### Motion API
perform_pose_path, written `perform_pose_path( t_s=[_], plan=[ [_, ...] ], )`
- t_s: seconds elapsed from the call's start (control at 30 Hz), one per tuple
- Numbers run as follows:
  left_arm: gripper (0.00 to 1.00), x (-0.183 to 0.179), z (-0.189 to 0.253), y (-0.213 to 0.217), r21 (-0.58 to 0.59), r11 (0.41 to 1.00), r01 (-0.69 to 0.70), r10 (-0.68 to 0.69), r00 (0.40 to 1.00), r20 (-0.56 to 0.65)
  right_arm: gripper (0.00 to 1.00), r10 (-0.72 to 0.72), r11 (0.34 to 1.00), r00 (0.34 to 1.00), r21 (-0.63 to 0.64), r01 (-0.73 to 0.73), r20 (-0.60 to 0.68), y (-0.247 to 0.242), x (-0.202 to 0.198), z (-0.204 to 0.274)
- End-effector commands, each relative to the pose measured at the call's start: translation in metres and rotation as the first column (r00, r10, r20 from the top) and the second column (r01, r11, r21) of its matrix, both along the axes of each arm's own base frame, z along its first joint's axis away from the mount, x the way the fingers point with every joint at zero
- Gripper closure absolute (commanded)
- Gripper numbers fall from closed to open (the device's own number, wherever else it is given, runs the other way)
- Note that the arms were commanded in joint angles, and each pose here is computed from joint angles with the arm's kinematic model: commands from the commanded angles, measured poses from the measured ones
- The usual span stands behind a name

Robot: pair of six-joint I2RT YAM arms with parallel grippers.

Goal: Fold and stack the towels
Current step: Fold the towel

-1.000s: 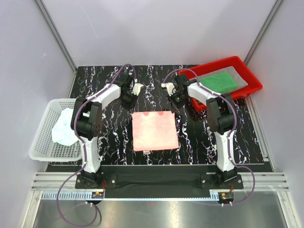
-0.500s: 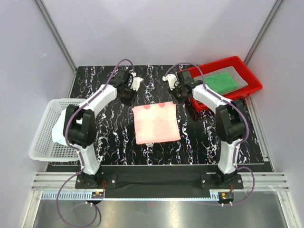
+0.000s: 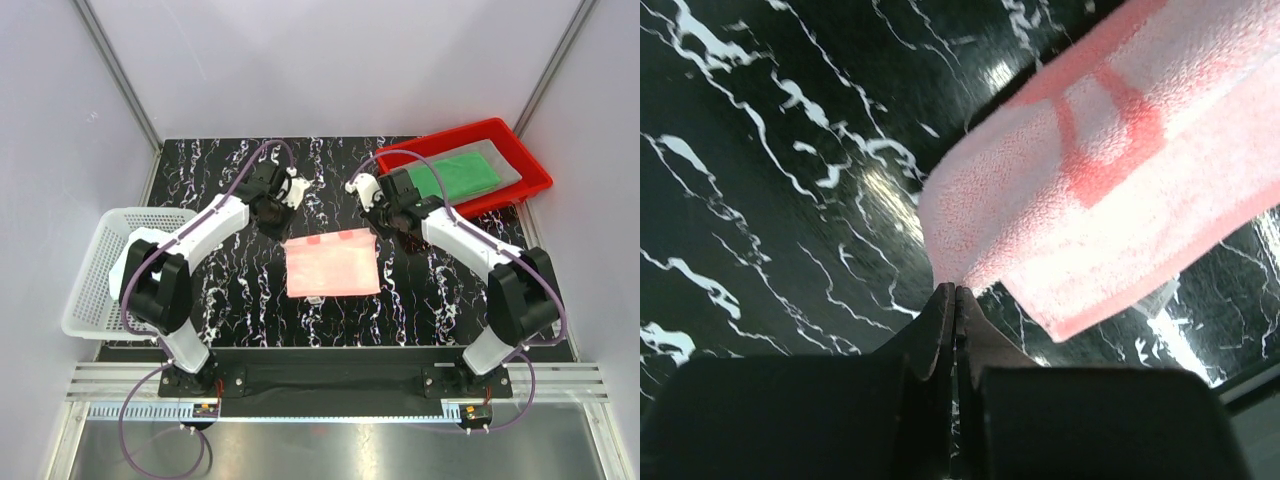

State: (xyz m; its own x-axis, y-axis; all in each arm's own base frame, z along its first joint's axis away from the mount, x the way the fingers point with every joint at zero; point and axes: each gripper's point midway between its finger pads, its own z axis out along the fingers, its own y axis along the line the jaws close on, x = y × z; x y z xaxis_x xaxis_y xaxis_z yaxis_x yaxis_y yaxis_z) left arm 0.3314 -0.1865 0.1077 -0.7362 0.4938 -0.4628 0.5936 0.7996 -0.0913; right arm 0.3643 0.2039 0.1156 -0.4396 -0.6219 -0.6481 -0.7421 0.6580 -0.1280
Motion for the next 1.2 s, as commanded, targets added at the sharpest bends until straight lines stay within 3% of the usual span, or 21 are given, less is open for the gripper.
perform_pose_path(
  t_s=[0.0, 0.27, 0.73, 0.9, 0.97, 1.0, 1.03, 1.07, 1.17],
  plan=[
    [1.0, -0.015, 0.015, 0.003, 0.014, 1.0, -0.021, 0.021, 0.999, 0.034, 1.0, -0.032, 0.999, 0.999, -0.027, 0.032, -0.011, -0.004, -0.021, -0.001],
    [1.0, -0.064, -0.003, 0.001, 0.012, 1.0, -0.014, 0.014, 0.998, -0.055, 1.0, -0.057, 0.998, 0.988, -0.036, 0.053, -0.14, -0.005, -0.07, -0.029],
    [1.0, -0.118, -0.022, -0.011, 0.002, 1.0, 0.011, -0.01, 0.984, -0.179, 0.98, -0.066, 0.997, 0.959, -0.056, 0.052, -0.277, -0.008, -0.113, -0.047],
    [1.0, -0.138, -0.031, -0.024, -0.009, 0.998, 0.058, -0.058, 0.964, -0.26, 0.84, 0.002, 0.999, 0.943, -0.046, -0.019, -0.333, 0.0, -0.134, -0.044],
    [0.92, -0.147, -0.029, -0.028, -0.024, 0.997, 0.071, -0.075, 0.955, -0.288, 0.79, -0.01, 0.999, 0.946, -0.044, -0.005, -0.325, 0.0, -0.132, -0.033],
    [0.86, -0.149, -0.028, -0.028, -0.021, 0.997, 0.073, -0.076, 0.953, -0.295, 0.63, -0.014, 0.999, 0.947, -0.05, -0.002, -0.322, -0.001, -0.131, -0.03],
    [0.74, -0.15, -0.025, -0.029, -0.026, 0.997, 0.072, -0.077, 0.954, -0.29, 0.55, -0.016, 0.999, 0.948, -0.051, -0.001, -0.319, -0.002, -0.131, -0.026],
    [0.72, -0.15, -0.022, -0.03, -0.034, 0.997, 0.072, -0.079, 0.955, -0.285, 0.5, -0.018, 0.999, 0.948, -0.048, 0.002, -0.318, -0.001, -0.13, -0.019],
    [0.67, -0.133, -0.014, -0.026, -0.009, 1.0, 0.012, -0.013, 0.979, -0.203, 0.5, -0.069, 0.998, 0.951, -0.028, 0.063, -0.301, 0.005, -0.12, -0.005]
  ],
)
